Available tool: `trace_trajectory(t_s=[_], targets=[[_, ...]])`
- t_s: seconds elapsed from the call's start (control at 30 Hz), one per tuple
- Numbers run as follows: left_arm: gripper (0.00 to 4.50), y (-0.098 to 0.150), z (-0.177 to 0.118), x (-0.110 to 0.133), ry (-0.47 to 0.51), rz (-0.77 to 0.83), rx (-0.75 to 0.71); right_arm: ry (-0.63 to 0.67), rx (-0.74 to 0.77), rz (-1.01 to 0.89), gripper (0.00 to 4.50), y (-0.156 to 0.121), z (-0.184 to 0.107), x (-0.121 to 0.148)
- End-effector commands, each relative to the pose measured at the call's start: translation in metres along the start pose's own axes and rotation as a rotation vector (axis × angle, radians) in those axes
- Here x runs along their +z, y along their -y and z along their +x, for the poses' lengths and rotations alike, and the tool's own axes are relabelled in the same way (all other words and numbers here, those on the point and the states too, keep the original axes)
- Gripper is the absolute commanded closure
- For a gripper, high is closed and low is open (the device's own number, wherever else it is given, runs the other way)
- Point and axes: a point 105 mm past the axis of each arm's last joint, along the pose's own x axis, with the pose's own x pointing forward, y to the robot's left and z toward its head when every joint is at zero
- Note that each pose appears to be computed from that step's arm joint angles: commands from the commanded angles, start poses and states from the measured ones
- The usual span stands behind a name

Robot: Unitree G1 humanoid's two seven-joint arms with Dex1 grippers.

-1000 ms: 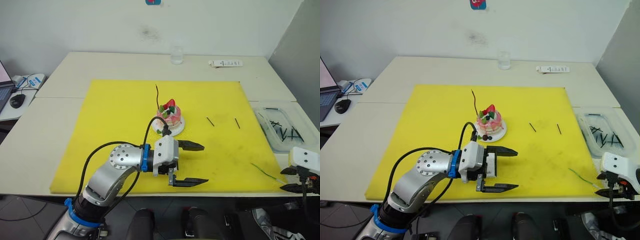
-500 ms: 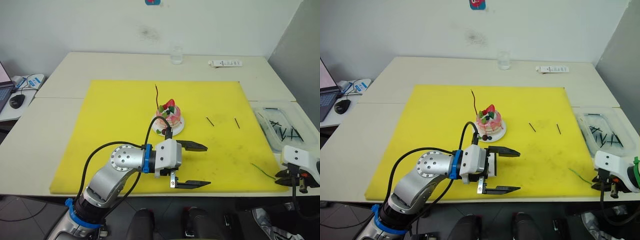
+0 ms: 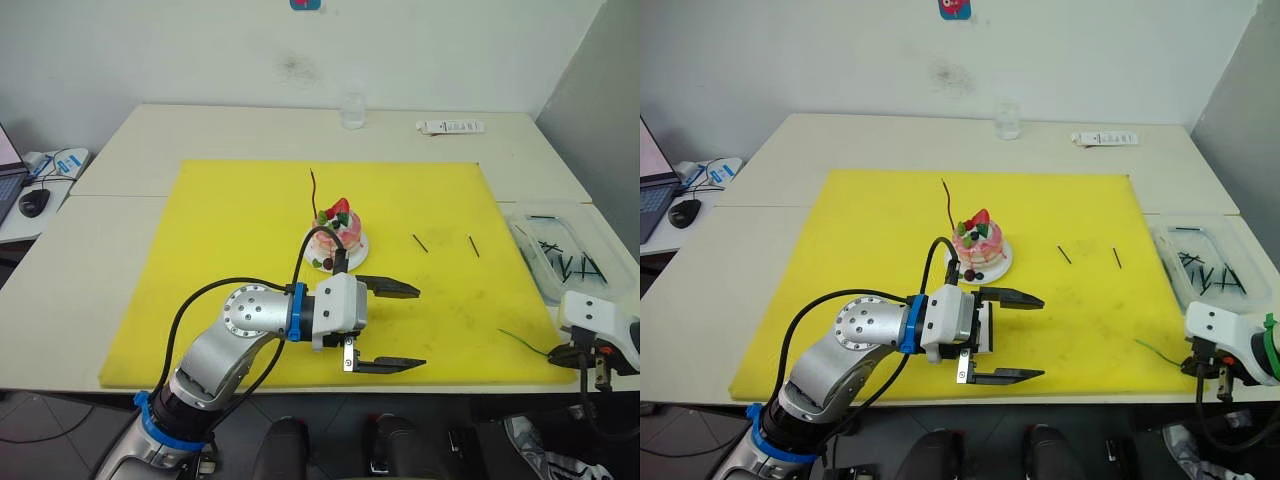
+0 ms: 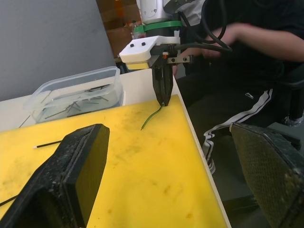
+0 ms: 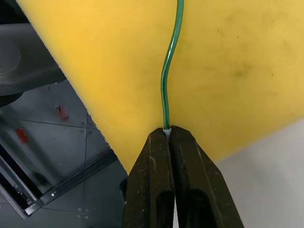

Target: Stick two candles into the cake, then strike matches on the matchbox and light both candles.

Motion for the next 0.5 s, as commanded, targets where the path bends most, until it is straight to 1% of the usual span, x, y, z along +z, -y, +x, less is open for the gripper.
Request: trace_trajectory(t_s=[0.03, 0.13, 0.17, 0.2, 0.27, 0.3, 0.37, 0.47, 0.5], targets=[[0.02, 0.001, -0.004, 0.008, 0.025, 0.018, 0.004, 0.189, 0.038, -0.023, 4.48, -0.005, -0.010, 0.045], [0.02, -0.013, -0.016, 0.013, 0.072, -0.090, 0.166, 0.601, -0.034, 0.086, 4.48, 0.012, -0.017, 0.119], [0.02, -0.016, -0.019, 0.014, 0.089, -0.119, 0.219, 0.720, -0.049, 0.147, 4.48, 0.018, -0.020, 0.141], [0.02, -0.019, -0.024, 0.013, 0.095, -0.140, 0.274, 0.840, -0.060, 0.158, 4.48, 0.019, -0.023, 0.164], [0.02, -0.025, -0.033, 0.010, 0.085, -0.155, 0.368, 0.943, -0.074, 0.170, 4.48, 0.014, -0.018, 0.191], [0.02, -0.030, -0.039, 0.009, 0.090, -0.168, 0.437, 0.976, -0.098, 0.165, 4.48, 0.012, -0.014, 0.203], [0.02, -0.041, -0.052, 0.007, 0.089, -0.173, 0.592, 1.105, -0.137, 0.229, 4.48, 0.010, -0.008, 0.232], [0.02, -0.053, -0.068, 0.006, 0.082, -0.167, 0.756, 1.221, -0.221, 0.236, 4.48, 0.010, -0.003, 0.258], [0.02, -0.057, -0.074, 0.003, 0.062, -0.156, 0.811, 1.265, -0.252, 0.251, 4.48, 0.012, 0.000, 0.265]])
